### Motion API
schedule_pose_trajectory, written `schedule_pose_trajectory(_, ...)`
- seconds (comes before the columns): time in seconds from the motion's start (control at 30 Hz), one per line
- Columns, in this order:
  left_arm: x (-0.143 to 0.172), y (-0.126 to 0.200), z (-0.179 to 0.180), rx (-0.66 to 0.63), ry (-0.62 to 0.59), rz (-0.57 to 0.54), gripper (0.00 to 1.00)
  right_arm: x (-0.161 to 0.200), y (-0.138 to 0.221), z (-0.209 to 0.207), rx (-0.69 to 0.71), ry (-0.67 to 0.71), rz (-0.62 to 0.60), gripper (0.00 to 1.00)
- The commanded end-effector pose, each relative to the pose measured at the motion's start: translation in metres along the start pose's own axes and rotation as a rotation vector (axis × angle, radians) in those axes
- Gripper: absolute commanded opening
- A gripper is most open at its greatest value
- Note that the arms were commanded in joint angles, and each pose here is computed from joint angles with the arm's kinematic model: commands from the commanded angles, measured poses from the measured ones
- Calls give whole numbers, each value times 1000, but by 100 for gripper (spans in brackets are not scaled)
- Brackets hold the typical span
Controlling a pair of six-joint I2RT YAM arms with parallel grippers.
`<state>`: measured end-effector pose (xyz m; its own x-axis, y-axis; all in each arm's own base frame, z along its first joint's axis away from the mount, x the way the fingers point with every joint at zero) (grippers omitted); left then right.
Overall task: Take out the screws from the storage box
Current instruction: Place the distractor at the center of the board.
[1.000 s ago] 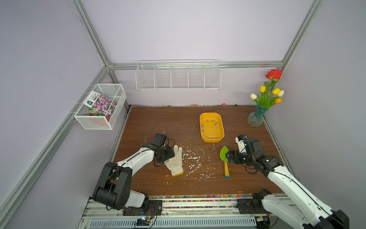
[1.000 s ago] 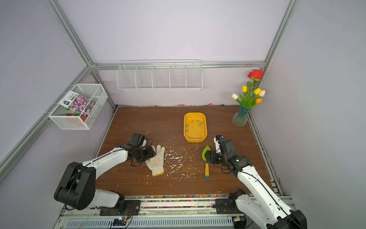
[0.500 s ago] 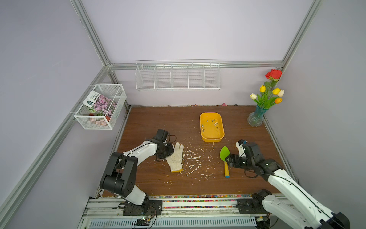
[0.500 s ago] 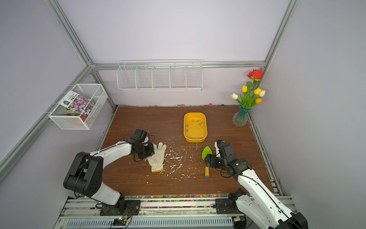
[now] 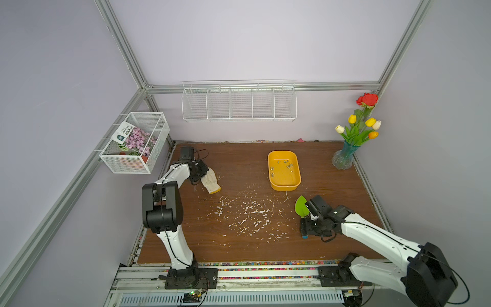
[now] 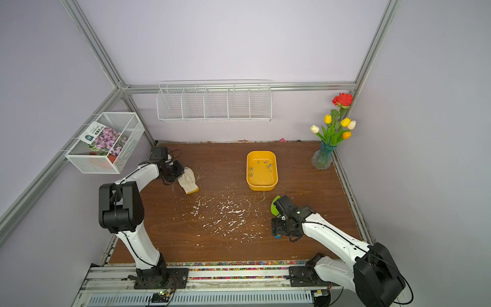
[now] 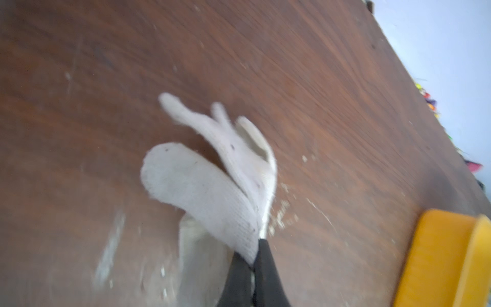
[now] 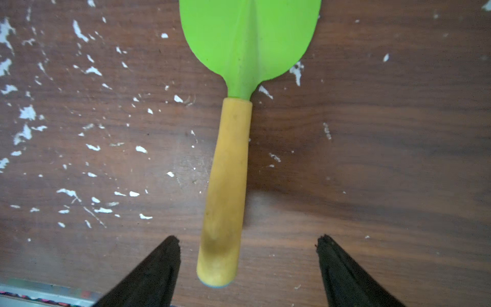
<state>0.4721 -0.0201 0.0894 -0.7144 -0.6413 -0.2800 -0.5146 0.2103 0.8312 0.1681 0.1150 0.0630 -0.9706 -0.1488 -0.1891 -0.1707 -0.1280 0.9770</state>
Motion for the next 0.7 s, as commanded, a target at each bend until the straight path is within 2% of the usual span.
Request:
schedule_pose_trajectory(0.0,-11,-4,0,-17,-26,15,0,-9,3,0,29,7,-19,82)
schedule_pose_trajectory(0.07,-16,-2,-5,-5,-33,5,0,-10,-1,1,31,7,0,78)
schedule_pose_trajectory(0.13,-19,2,-4,-24,-44,-9,10,-10,-5,3,29,9,16,73)
schedule_pose_trajectory(0.2,-20,7,-3,-42,-57,-23,26,-11,-8,3,31,7,23,68)
schedule_pose_trajectory(0.33,-20,23,-9,-14,-70,-42,37,-12,-14,4,45,15,49,59)
schedule_pose_trajectory(0.43,-19,37,-18,24,-66,-57,40,-14,-19,7,35,15,62,55)
schedule_pose_trajectory(0.57,-3,51,-44,86,-99,-55,41,-19,-20,6,59,7,61,34)
schedule_pose_trajectory(0.67,19,52,-68,158,-119,-28,41,-24,-18,-2,98,18,74,25)
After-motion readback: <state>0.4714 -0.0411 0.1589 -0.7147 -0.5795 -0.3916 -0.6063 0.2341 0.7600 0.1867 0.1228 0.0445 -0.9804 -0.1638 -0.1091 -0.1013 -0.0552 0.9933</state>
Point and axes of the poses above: each gripper's point midway between its finger pads, its own y axis back along the fingers, its own z axis along the line the jaws close on, x = y × z, the point moved 2 cm from there along y, back along the fingers, and after that the axes turned 9 degrees about y, right-handed, at the moved point
